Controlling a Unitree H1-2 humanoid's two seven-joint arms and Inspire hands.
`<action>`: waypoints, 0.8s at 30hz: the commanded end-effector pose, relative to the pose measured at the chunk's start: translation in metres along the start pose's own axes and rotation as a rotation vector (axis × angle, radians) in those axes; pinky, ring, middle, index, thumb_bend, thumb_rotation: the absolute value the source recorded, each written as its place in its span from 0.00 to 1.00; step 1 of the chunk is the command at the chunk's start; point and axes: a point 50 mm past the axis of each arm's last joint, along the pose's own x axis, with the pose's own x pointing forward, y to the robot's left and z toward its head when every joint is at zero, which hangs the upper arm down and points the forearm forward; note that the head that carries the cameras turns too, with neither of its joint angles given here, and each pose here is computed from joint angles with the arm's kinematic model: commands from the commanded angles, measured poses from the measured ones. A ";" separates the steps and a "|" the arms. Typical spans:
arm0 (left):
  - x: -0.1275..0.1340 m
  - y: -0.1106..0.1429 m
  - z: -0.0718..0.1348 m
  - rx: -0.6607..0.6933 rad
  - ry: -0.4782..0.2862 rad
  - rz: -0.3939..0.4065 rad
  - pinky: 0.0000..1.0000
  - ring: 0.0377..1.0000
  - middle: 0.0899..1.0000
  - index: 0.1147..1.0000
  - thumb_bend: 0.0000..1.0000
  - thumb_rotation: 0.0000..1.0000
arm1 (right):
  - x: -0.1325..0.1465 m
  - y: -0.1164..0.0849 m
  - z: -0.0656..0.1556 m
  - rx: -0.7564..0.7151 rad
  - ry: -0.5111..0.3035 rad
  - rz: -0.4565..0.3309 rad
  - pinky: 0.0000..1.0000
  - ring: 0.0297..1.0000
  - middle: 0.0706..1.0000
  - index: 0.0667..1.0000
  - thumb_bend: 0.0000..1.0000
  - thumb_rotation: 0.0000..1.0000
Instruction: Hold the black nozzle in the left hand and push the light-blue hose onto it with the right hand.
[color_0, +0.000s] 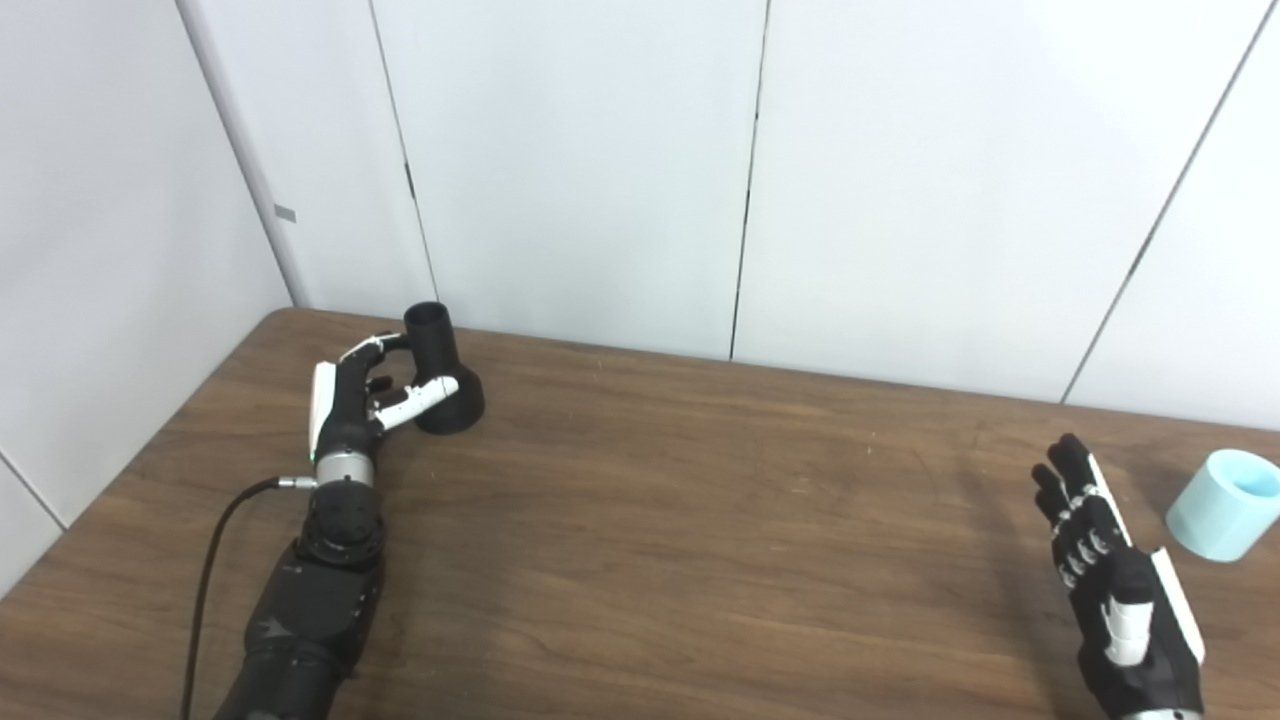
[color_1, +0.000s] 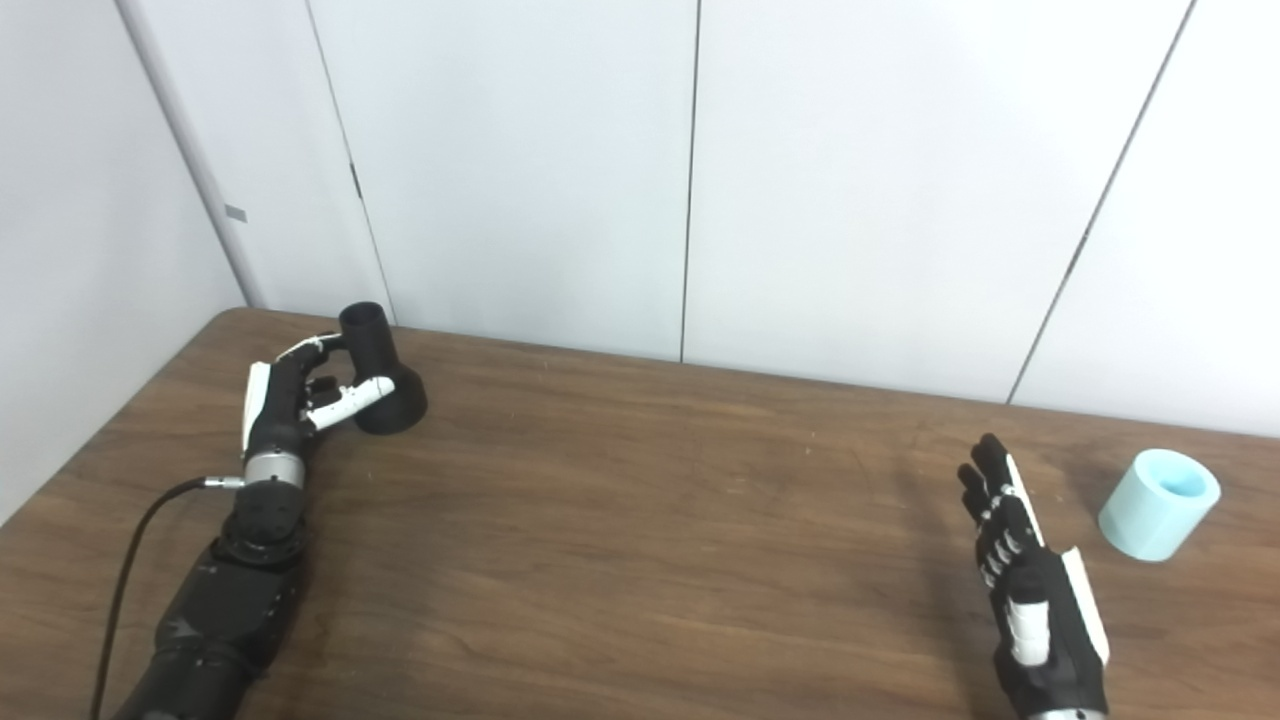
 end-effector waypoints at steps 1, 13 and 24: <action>0.015 0.010 0.021 0.066 -0.052 0.035 0.72 0.84 0.80 0.46 0.83 0.21 | -0.016 0.003 -0.014 0.020 0.051 -0.008 1.00 0.99 1.00 1.00 0.80 1.00; 0.010 0.006 0.022 0.180 -0.059 0.018 0.69 0.79 0.72 0.42 0.53 0.06 | -0.016 0.002 -0.011 0.019 0.053 -0.005 1.00 0.99 1.00 1.00 0.80 1.00; 0.005 0.007 0.019 0.259 -0.072 -0.013 0.76 0.83 0.72 0.42 0.53 0.06 | -0.018 0.001 -0.010 0.016 0.056 -0.001 1.00 0.99 1.00 1.00 0.79 1.00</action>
